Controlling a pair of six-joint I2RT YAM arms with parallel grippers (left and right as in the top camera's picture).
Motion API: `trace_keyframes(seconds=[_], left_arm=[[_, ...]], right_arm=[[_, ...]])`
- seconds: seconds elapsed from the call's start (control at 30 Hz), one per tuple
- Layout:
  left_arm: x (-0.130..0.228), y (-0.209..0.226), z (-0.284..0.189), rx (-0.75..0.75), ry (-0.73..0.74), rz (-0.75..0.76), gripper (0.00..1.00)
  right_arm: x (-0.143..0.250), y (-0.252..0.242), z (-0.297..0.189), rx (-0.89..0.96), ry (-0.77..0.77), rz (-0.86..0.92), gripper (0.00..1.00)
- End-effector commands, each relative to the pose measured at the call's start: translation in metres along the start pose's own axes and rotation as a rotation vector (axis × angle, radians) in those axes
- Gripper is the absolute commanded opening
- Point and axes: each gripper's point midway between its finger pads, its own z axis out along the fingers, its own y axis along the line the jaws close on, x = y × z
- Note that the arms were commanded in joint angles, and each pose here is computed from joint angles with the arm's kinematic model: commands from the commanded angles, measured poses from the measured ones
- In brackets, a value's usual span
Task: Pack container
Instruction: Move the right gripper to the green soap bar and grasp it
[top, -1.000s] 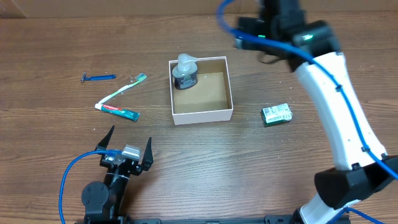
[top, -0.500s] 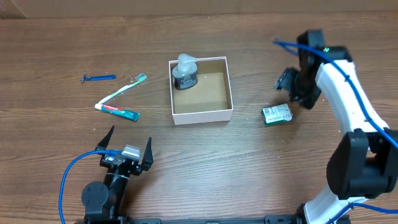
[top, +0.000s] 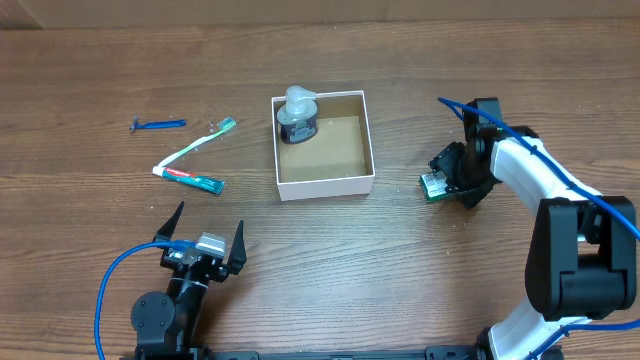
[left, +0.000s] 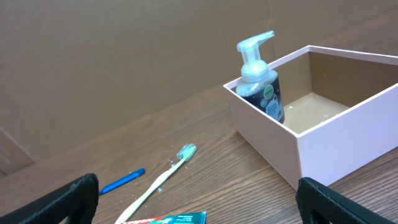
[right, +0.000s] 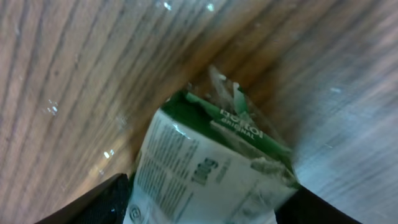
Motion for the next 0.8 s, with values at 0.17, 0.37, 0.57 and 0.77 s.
trace_keyframes(seconds=[0.17, 0.37, 0.57, 0.77], left_arm=[[0.002, 0.002, 0.0, -0.008, 0.002, -0.009, 1.0], [0.002, 0.002, 0.0, -0.008, 0.002, -0.009, 1.0], [0.002, 0.002, 0.0, -0.008, 0.002, -0.009, 1.0], [0.002, 0.002, 0.0, -0.008, 0.002, -0.009, 1.0]], right_arm=[[0.022, 0.004, 0.017, -0.026, 0.008, 0.02, 0.74], [0.029, 0.013, 0.018, -0.033, -0.01, -0.11, 0.37], [0.027, 0.015, 0.017, -0.039, -0.018, -0.187, 0.31], [0.011, 0.049, -0.029, -0.108, -0.017, -0.373, 0.33]])
